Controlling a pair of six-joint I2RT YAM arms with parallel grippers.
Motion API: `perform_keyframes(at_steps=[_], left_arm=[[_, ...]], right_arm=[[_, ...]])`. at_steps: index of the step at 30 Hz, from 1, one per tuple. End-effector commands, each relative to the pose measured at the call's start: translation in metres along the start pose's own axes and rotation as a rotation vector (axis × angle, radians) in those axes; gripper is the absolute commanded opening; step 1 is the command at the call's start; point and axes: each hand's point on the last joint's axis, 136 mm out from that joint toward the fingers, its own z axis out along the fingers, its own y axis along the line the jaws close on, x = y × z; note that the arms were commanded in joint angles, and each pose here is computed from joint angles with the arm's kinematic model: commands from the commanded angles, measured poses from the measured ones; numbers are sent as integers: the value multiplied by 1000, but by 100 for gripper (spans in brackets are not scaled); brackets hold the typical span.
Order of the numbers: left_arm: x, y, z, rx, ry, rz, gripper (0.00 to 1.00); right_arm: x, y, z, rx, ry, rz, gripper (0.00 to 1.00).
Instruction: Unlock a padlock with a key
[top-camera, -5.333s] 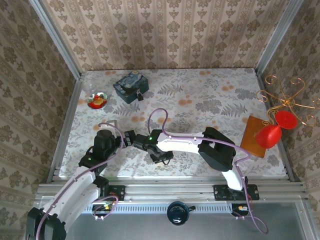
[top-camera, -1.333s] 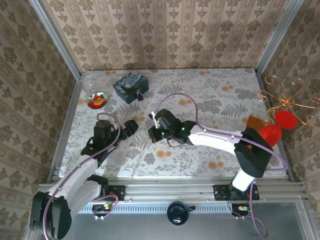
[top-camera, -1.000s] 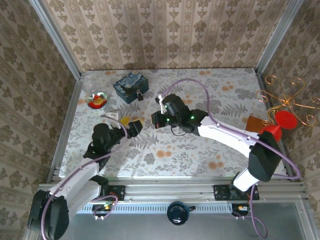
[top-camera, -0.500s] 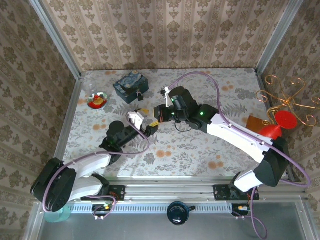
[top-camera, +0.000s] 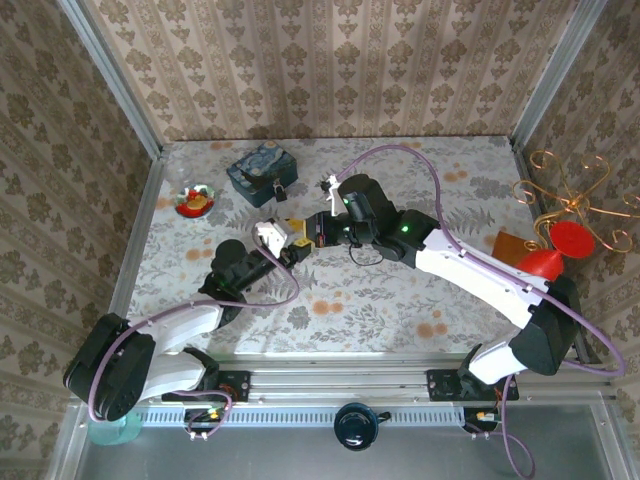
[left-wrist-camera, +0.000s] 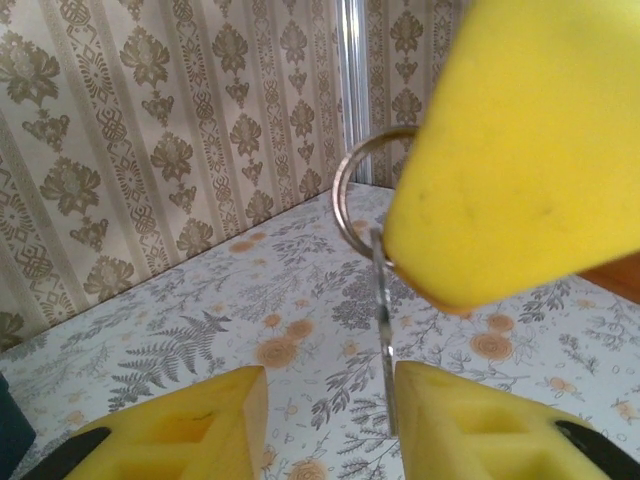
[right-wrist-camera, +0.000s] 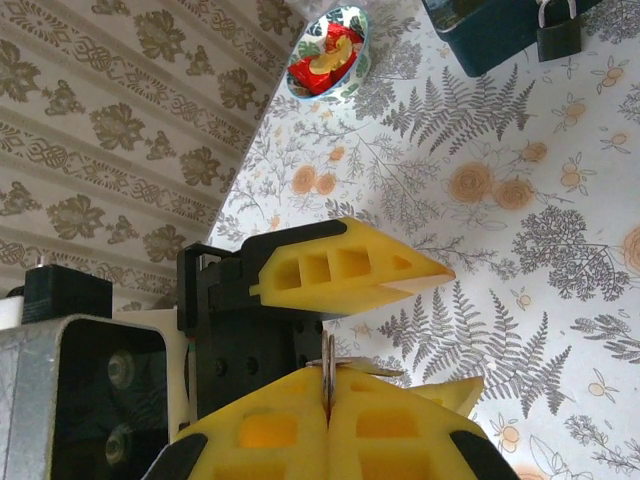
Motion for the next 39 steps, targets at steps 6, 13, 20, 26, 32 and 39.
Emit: perform_keyframes(at_steps=[6,13,20,26,32,39], left_arm=[[-17,4,2,37,-56,-40,14],[-22,4,-3,56,-63,-52,7],[-18,1,-7,82,-62,-54,24],[-22,0,-6,95,-90,-68,24],[-28,-3,-5,135,-105,-81,20],[-26,-1,-6,143,-95,-110,10]], right_arm=[[-13,15,-8,-46,-53,-5,0],[-19,20,-7,-68,-77,20,0],[-21,20,-4,-66,-78,26,0],[-18,20,3,-71,-55,30,0],[-16,22,7,-89,-48,38,0],[-19,19,0,-76,-75,29,0]])
